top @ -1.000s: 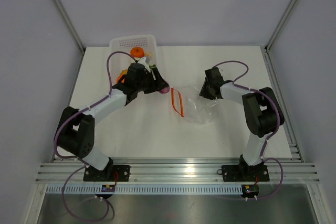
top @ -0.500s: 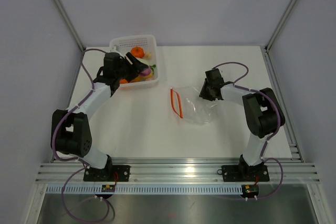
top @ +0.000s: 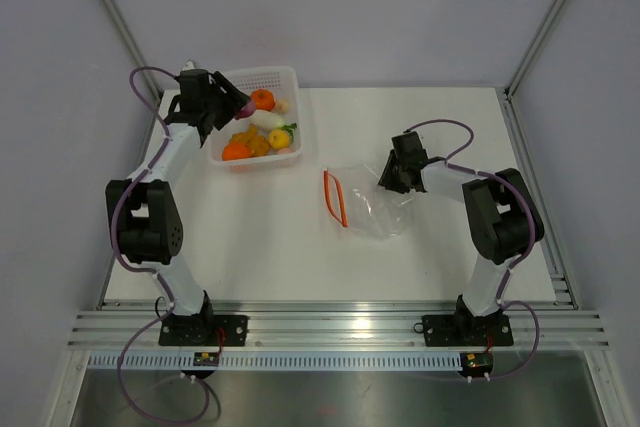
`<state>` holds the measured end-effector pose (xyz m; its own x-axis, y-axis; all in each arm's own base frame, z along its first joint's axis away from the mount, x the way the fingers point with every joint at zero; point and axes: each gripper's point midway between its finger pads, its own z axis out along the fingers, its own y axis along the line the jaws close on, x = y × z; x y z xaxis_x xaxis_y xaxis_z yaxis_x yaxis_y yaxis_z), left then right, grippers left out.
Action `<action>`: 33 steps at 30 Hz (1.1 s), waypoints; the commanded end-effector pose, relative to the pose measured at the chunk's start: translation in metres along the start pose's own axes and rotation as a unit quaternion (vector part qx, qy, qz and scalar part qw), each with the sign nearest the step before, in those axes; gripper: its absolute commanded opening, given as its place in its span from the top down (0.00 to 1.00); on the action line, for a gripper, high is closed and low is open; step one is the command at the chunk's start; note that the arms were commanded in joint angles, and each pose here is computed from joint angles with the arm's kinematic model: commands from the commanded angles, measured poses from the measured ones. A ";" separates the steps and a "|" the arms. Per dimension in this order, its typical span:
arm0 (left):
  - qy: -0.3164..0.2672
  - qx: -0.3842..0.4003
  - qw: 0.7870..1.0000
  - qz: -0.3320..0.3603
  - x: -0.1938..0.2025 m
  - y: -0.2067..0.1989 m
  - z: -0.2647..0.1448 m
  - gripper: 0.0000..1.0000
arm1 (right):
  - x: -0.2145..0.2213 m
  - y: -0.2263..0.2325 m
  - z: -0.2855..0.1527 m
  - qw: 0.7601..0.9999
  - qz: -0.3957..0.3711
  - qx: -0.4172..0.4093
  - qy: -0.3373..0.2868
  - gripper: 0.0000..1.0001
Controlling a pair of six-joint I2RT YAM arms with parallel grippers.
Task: Open the zip-top bag and remove the fake food
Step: Place the fake vegetable in the bin, then reset both arms
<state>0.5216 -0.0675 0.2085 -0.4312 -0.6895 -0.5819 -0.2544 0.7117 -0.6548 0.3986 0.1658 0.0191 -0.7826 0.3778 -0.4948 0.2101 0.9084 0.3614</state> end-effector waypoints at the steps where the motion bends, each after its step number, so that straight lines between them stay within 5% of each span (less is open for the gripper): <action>1: -0.015 -0.019 0.999 0.021 -0.011 0.003 0.003 0.46 | -0.010 0.010 -0.012 1.000 0.005 -0.023 -0.015 0.65; 4: -0.008 -0.027 0.999 0.018 -0.004 0.010 0.008 0.41 | -0.010 0.012 -0.013 1.000 0.005 -0.026 -0.014 0.65; 8: -0.011 -0.023 1.000 0.017 -0.004 0.012 0.006 0.11 | -0.011 0.011 -0.015 1.000 0.005 -0.027 -0.015 0.65; 11: -0.021 -0.018 0.999 0.031 -0.006 0.011 -0.001 0.03 | -0.011 0.013 -0.016 0.999 0.005 -0.029 -0.017 0.65; 23: -0.018 0.012 0.998 0.061 0.017 -0.022 -0.061 0.01 | -0.019 0.023 -0.035 0.998 0.002 -0.056 -0.031 0.46; 29: 0.008 0.046 0.997 0.068 0.068 -0.038 -0.108 0.01 | -0.026 0.027 -0.059 0.996 -0.010 -0.065 -0.053 0.23; 31: -0.011 0.056 0.996 0.070 0.070 -0.040 -0.129 0.01 | -0.034 0.024 -0.071 0.995 -0.017 -0.054 -0.079 0.01; 33: -0.001 0.060 0.995 0.076 0.089 -0.031 -0.139 0.01 | -0.042 0.027 -0.094 0.991 -0.026 -0.062 -0.112 0.01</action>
<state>0.3857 -0.1385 0.2433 -0.4942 -0.5611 -0.6640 -0.0717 0.7875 -0.6121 0.3814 0.1636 0.0776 -0.7285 0.3779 -0.5714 0.1376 0.8978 0.4183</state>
